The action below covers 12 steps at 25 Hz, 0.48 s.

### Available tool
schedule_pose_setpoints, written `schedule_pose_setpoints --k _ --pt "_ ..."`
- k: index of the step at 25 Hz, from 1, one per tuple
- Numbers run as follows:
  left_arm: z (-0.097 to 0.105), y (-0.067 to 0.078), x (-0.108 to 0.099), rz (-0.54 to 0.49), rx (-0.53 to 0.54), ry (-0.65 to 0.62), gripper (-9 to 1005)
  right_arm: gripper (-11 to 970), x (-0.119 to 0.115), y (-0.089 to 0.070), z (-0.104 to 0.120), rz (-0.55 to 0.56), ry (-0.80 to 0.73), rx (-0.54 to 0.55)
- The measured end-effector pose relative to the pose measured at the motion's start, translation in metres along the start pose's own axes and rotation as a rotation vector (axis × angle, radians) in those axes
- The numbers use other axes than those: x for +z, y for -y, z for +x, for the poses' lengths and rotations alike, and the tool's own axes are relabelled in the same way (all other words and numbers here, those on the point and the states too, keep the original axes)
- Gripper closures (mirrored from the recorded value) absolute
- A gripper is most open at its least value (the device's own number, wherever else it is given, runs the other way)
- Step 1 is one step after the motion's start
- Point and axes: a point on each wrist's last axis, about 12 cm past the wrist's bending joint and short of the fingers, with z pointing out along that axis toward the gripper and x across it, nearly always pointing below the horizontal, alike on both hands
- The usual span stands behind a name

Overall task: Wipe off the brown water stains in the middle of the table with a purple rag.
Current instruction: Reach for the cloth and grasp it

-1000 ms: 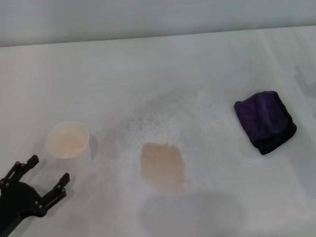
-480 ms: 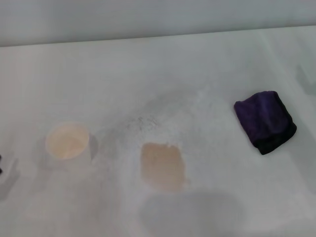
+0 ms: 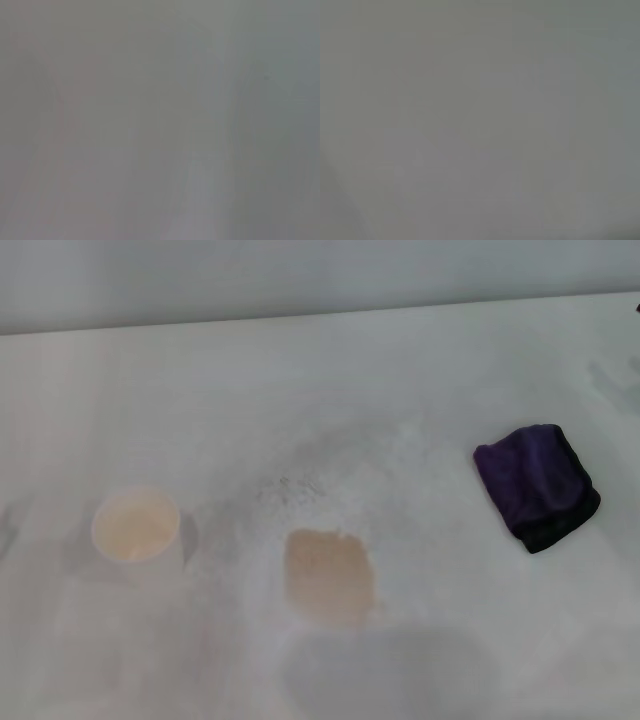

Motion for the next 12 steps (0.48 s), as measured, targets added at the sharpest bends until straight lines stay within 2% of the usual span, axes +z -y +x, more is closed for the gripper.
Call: schedule_pose_setpoints --k 5,9,12 --pt "-0.006 0.000 0.015 0.018 0.046 0.026 119 221 0.005 -0.004 -0.039 -0.034 -0.209 -0.019" --pt "-0.009 0.000 0.022 0.014 0.053 0.042 119 222 0.007 -0.022 -0.063 -0.038 -0.375 -0.099" --pt "-0.012 -0.002 0.028 0.010 0.056 0.054 119 222 0.012 -0.043 -0.077 -0.025 -0.518 -0.176"
